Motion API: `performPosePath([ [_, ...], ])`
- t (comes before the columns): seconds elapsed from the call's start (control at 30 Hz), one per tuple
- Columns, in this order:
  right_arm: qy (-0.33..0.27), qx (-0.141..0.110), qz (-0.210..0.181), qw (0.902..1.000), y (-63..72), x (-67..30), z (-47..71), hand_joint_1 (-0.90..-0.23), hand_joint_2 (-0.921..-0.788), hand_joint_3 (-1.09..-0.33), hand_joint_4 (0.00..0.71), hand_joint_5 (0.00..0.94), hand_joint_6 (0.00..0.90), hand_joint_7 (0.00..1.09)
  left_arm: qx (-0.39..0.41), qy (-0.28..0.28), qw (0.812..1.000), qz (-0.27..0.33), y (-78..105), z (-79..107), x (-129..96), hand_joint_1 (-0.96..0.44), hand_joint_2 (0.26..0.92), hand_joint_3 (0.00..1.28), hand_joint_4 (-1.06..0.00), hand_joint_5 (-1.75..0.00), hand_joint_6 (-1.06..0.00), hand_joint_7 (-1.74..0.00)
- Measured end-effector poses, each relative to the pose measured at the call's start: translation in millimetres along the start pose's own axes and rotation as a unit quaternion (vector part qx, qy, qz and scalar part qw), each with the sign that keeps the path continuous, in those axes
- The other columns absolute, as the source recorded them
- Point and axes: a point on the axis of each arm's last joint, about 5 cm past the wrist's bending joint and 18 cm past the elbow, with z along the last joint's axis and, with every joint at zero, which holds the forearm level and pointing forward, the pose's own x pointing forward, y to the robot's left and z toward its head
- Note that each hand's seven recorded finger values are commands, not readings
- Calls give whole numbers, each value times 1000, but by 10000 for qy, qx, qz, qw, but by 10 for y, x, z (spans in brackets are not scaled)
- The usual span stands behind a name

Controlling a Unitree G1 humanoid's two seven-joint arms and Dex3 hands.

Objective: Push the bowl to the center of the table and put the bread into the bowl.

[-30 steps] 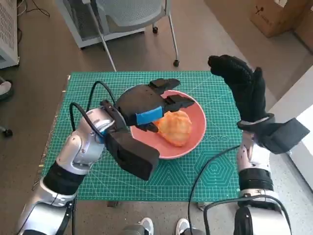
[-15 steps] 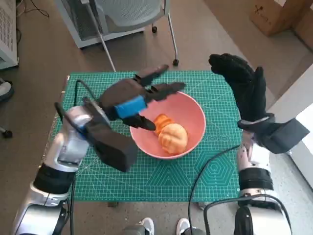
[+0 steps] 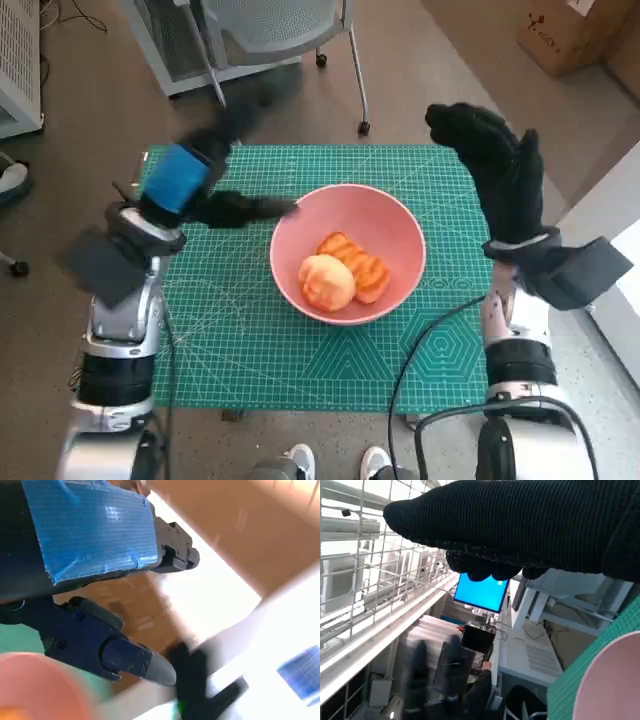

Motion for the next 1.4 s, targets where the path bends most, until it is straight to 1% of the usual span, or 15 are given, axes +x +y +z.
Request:
performPosePath([
  [0.1, -2, 0, -5, 10000, 0, 4, 2, -565, -921, -563, 225, 3, 351, 4, -245, -52, 9996, 100, 57, -19, -50, -633, 921, 178, -44, -15, -227, -1],
  [0.27, -11, -4, -27, 10000, 0, 14, 6, -566, -921, -564, 223, 2, 354, 5, -435, -39, 9990, 21, 131, -80, -133, -664, 921, 163, -51, -17, -237, -9],
  [0.4, -50, -15, -8, 10000, 1, 48, 22, -565, -921, -564, 221, 0, 355, 5, -560, -102, 9984, -35, 148, -117, -178, -676, 921, 132, -59, -19, -246, -19],
  [0.57, -122, -35, 38, 9999, -3, 112, 57, -556, -921, -566, 219, 0, 356, 5, -673, -202, 9975, 39, 161, -150, -209, -675, 920, 97, -63, -17, -243, -26],
  [0.63, -163, -63, 53, 9998, -12, 136, 76, -552, -921, -567, 219, 0, 357, 6, -767, -229, 9968, 92, 156, -162, -218, -674, 920, 85, -66, -17, -245, -31],
  [0.83, -199, -135, 70, 9997, -49, 168, 112, -551, -921, -567, 217, 0, 358, 6, -983, -267, 9945, 235, 120, -201, -243, -659, 920, 55, -77, -18, -248, -50],
  [1.07, -189, -193, 70, 9996, -68, 168, 123, -558, -921, -566, 221, 2, 368, 10, -1098, -210, 9932, 311, 96, -242, -288, -637, 921, 50, -83, -17, -247, -62],
  [1.27, -185, -227, 55, 9996, -75, 168, 128, -591, -921, -560, 224, 3, 374, 12, -1214, -196, 9918, 338, 75, -271, -320, -619, 921, 58, -85, -16, -238, -73],
  [1.4, -184, -244, 38, 9995, -80, 168, 131, -596, -921, -558, 226, 3, 376, 12, -1240, -191, 9916, 318, 72, -280, -335, -621, 921, 60, -86, -15, -228, -75],
])
